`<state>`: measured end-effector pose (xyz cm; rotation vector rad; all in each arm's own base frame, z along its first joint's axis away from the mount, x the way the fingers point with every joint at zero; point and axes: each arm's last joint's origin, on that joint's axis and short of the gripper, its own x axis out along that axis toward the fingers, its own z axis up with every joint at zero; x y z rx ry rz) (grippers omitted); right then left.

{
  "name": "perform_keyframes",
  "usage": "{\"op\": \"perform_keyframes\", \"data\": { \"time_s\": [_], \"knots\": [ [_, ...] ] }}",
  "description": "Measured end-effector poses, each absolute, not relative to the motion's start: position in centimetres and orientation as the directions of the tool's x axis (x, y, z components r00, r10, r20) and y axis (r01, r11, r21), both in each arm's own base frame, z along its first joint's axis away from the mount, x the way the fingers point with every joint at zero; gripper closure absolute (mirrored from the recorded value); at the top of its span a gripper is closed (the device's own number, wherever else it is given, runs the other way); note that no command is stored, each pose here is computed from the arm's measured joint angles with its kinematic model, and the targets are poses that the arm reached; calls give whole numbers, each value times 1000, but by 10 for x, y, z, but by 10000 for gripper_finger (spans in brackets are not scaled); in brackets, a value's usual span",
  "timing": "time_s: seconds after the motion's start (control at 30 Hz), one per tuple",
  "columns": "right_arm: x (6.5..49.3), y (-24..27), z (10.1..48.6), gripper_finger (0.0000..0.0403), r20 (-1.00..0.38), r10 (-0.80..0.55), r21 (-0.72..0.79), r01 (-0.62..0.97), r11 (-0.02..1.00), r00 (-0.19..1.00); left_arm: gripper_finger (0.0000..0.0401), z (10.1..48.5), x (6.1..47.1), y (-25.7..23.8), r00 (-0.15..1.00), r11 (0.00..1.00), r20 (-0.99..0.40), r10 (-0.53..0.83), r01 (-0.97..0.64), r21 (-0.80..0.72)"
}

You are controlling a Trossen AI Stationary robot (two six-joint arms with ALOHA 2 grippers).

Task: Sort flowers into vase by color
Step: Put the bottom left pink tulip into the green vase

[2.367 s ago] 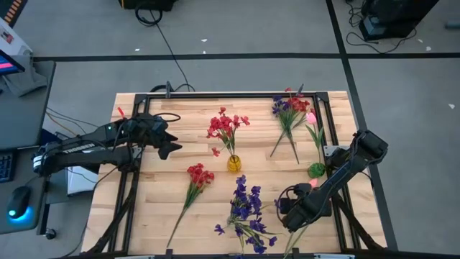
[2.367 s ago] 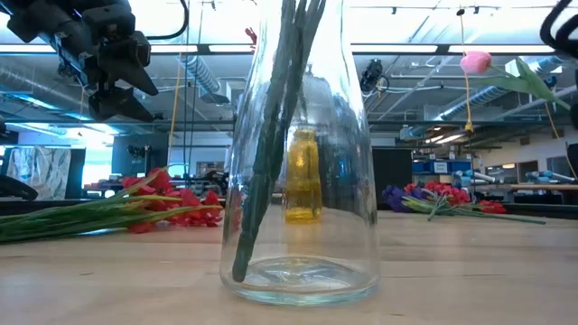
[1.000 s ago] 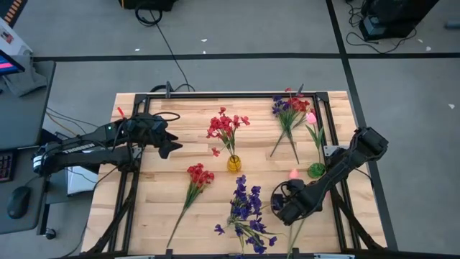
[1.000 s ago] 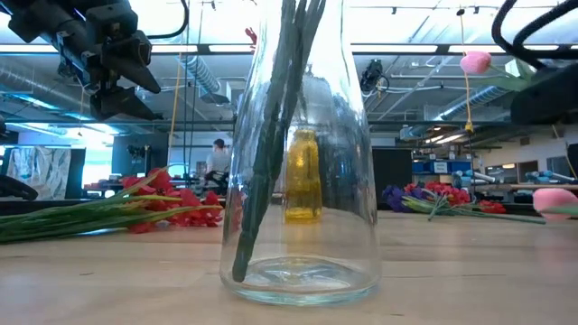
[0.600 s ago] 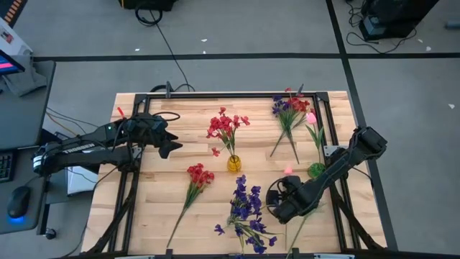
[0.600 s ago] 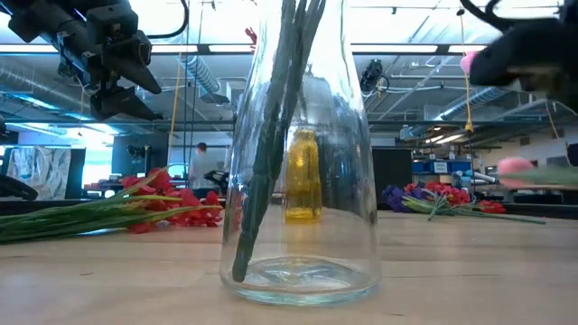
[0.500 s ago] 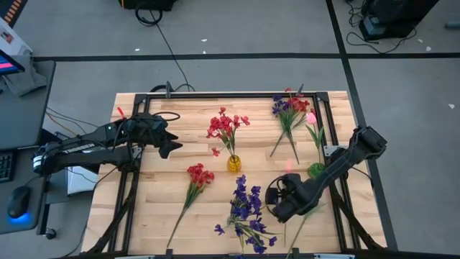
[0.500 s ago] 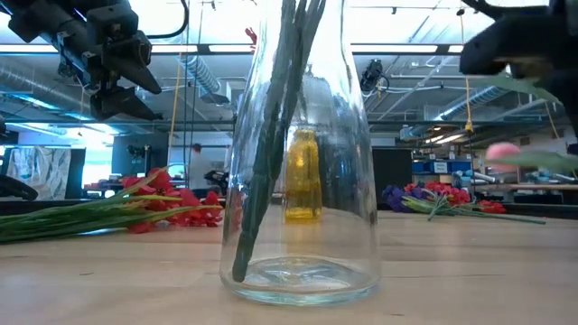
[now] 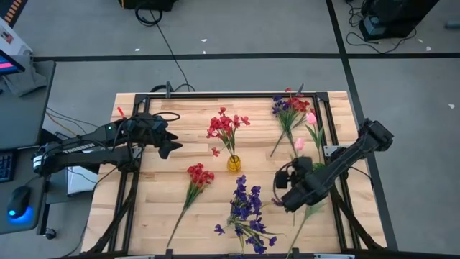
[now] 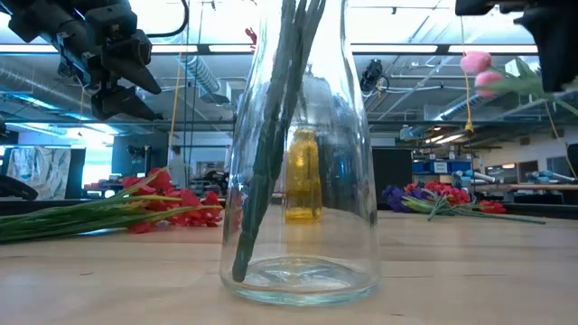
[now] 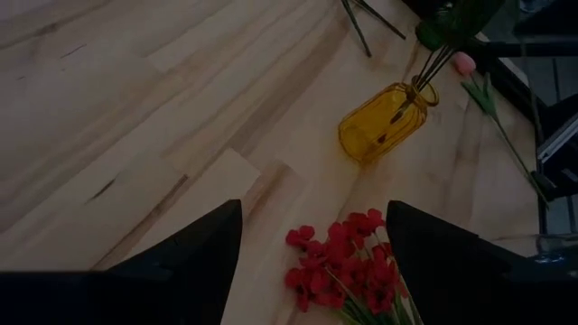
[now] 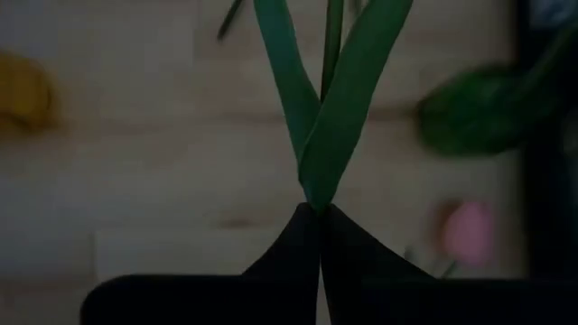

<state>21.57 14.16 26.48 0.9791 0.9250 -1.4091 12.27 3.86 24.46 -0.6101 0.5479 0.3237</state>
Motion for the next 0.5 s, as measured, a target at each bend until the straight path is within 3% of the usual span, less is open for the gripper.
{"op": "perform_keyframes", "data": {
  "time_s": [0.07, 0.33, 0.5],
  "knots": [
    [209, 136, 275, 392, -931, -364, 1, 998, -56, -20, 122, 245, 123, 39, 810, 777, -572, 127, -440, -451],
    [190, 115, 307, 393, -832, -498, 242, 968, 73, 245, 122, 245, 123, 39, 810, 777, -572, 127, -440, -451],
    [175, 108, 326, 393, -715, -568, 317, 913, 256, 408, 122, 245, 123, 39, 810, 774, -572, 127, -442, -454]
  ]
}}
